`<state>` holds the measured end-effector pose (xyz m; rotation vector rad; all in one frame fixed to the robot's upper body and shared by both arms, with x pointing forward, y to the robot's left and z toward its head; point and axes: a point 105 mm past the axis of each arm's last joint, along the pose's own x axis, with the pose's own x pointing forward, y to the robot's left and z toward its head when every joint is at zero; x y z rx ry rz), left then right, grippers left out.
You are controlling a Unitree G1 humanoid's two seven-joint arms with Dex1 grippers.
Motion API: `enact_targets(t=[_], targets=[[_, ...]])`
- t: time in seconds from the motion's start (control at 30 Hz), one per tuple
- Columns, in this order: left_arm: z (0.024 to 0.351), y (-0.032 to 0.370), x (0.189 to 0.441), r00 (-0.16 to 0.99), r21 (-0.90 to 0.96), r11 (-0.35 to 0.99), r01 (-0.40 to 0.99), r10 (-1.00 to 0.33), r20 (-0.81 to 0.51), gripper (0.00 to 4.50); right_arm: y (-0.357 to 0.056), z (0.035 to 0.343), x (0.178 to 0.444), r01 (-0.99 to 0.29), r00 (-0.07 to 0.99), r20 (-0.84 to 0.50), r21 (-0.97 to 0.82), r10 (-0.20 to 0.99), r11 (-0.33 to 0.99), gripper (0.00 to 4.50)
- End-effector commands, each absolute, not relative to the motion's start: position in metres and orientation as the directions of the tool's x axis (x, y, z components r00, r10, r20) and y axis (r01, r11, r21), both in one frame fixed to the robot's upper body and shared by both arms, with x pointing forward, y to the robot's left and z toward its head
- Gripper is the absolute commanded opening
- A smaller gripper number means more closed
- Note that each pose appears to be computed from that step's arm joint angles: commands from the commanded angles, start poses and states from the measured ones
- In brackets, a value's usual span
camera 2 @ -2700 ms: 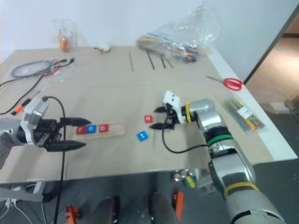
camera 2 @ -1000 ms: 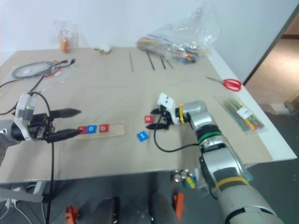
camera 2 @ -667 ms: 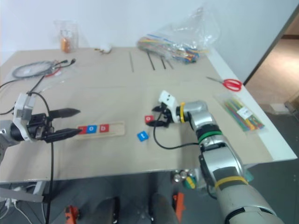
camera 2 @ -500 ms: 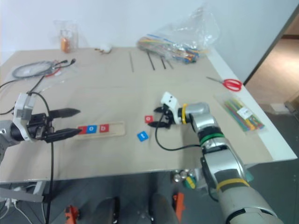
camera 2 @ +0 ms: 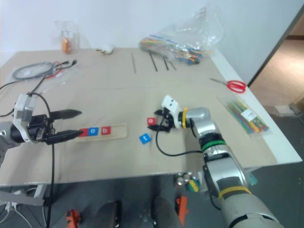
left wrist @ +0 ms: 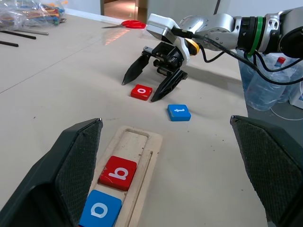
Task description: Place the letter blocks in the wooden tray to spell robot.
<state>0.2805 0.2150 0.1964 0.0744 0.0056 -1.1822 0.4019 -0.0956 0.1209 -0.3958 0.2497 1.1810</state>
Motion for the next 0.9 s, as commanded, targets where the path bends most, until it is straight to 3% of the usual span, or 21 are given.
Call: enact_targets(t=[0.03, 0.4, 0.9], targets=[[0.204, 0.215, 0.280, 0.389, 0.101, 0.385, 0.917, -0.921, -0.029, 4.50, -0.092, 0.133, 0.400, -0.926, 0.372, -0.336, -0.195, 0.865, 0.322, 4.24], [0.205, 0.215, 0.282, 0.388, 0.102, 0.384, 0.918, -0.921, -0.028, 4.50, -0.104, 0.129, 0.396, -0.919, 0.390, -0.359, -0.201, 0.848, 0.338, 4.24], [0.202, 0.215, 0.282, 0.388, 0.098, 0.384, 0.918, -0.921, -0.032, 4.50, -0.099, 0.143, 0.395, -0.912, 0.404, -0.275, -0.195, 0.872, 0.361, 4.24]])
